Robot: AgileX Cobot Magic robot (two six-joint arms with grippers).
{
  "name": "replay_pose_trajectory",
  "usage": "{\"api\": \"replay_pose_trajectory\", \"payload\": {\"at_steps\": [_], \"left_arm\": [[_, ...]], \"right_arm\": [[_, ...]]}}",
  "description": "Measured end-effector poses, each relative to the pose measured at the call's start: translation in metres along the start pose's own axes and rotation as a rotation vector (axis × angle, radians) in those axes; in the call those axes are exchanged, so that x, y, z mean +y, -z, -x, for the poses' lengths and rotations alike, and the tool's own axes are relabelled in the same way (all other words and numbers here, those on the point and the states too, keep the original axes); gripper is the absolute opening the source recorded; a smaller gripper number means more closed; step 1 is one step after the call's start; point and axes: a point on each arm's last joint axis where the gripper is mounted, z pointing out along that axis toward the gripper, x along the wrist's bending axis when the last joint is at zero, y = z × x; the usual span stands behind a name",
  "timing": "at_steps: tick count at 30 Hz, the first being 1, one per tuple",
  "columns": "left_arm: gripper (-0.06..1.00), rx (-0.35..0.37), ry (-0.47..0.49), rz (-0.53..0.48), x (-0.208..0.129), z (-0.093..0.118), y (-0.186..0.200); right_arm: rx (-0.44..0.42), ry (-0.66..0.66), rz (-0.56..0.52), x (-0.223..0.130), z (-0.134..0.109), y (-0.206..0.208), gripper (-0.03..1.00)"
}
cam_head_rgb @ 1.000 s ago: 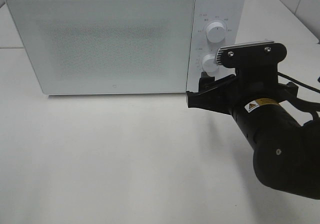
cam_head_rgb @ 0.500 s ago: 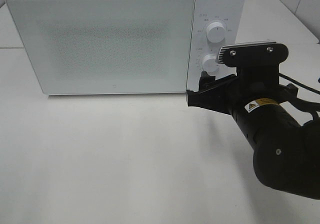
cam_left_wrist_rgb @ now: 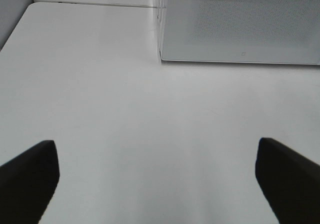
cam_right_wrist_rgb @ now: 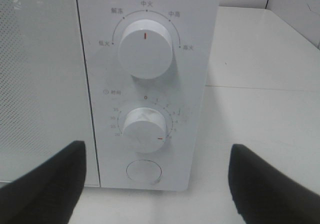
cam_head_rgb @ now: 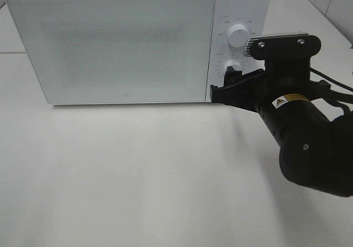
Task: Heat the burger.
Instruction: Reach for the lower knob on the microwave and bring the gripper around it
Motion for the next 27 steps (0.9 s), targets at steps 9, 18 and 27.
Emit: {"api": "replay_pose_trajectory", "payload": {"at_steps": [9, 18, 27], "left_arm": [[0.99, 0.0, 0.0, 0.0, 0.0, 0.0, 0.0], [0.99, 0.0, 0.0, 0.0, 0.0, 0.0, 0.0], [0.99, 0.0, 0.0, 0.0, 0.0, 0.0, 0.0]], "right_arm": [[0.014, 0.054, -0.038, -0.018, -0.013, -0.022, 0.76], [0.006, 0.033, -0.056, -0.024, -0.016, -0.047, 0.76], [0.014, 0.017, -0.05, -0.025, -0.021, -0.065, 0.76]]}}
